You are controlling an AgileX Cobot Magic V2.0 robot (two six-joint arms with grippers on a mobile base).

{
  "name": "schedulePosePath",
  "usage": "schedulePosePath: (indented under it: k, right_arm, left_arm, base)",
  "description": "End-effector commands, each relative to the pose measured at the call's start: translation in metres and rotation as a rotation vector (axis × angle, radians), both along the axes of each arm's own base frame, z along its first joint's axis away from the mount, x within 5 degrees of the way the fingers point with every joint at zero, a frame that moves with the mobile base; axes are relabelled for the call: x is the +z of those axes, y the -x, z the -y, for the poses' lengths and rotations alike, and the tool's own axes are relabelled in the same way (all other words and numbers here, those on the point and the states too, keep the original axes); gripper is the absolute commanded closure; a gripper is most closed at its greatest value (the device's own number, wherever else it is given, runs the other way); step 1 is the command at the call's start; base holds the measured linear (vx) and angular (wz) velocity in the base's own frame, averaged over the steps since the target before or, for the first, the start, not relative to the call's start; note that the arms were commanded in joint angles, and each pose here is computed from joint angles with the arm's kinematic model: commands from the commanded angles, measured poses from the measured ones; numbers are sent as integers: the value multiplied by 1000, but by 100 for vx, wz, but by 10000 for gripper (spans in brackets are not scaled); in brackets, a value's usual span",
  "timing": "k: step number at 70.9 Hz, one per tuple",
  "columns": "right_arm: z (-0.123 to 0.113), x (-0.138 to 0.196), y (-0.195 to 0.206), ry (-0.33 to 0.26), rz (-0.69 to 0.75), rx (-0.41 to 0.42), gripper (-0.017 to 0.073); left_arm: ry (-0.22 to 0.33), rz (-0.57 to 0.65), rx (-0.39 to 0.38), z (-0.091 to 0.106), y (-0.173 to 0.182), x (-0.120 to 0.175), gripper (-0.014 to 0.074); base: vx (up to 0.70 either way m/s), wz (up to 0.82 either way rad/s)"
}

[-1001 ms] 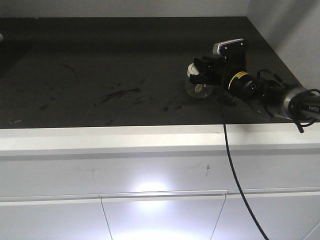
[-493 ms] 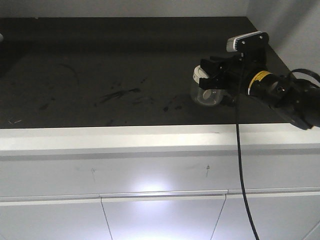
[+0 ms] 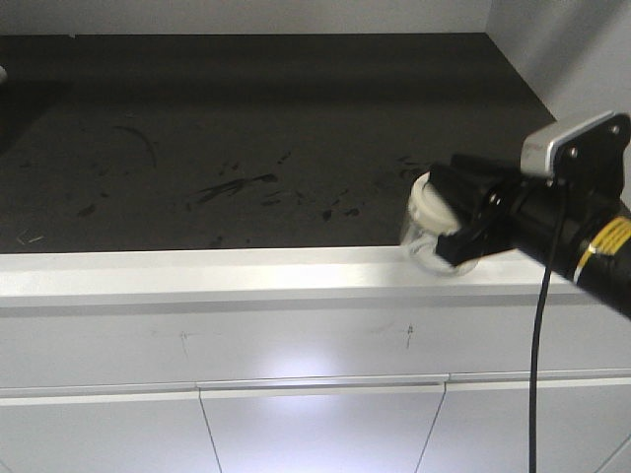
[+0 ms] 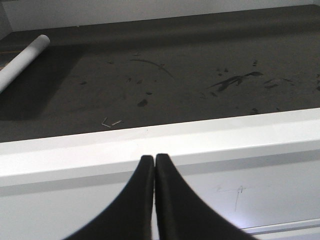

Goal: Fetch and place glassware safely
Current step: 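Lift the glass jar with the right gripper and pull it out of the hood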

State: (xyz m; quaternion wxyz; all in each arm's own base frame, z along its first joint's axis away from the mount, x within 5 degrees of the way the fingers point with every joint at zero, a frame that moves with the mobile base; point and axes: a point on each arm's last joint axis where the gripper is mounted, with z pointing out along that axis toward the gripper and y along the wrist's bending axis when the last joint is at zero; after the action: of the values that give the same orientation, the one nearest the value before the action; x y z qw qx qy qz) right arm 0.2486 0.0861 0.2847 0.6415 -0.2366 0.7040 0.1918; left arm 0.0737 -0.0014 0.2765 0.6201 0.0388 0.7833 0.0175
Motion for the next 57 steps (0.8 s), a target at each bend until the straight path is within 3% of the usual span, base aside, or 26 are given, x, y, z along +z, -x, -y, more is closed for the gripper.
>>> schedulePosePath:
  k: [1,11,42,57]
  right_arm:
    - [-17,20,21,-69,106,113,563]
    - [-40,22,44,-72,115,230,563]
    - [-86,46,104,-174,178,533,563]
    - [-92,48,112,-190,185,583,563]
  left_arm:
    - [17,83,-4,1,-1,14,601]
    - [17,83,-4,1,-1,14,601]
    - [16,82,-4,1,-1,14,601]
    - [16,82,-4,1,-1,14,601]
  base:
    - [0,0]
    - [0,0]
    - [0,0]
    - [0,0]
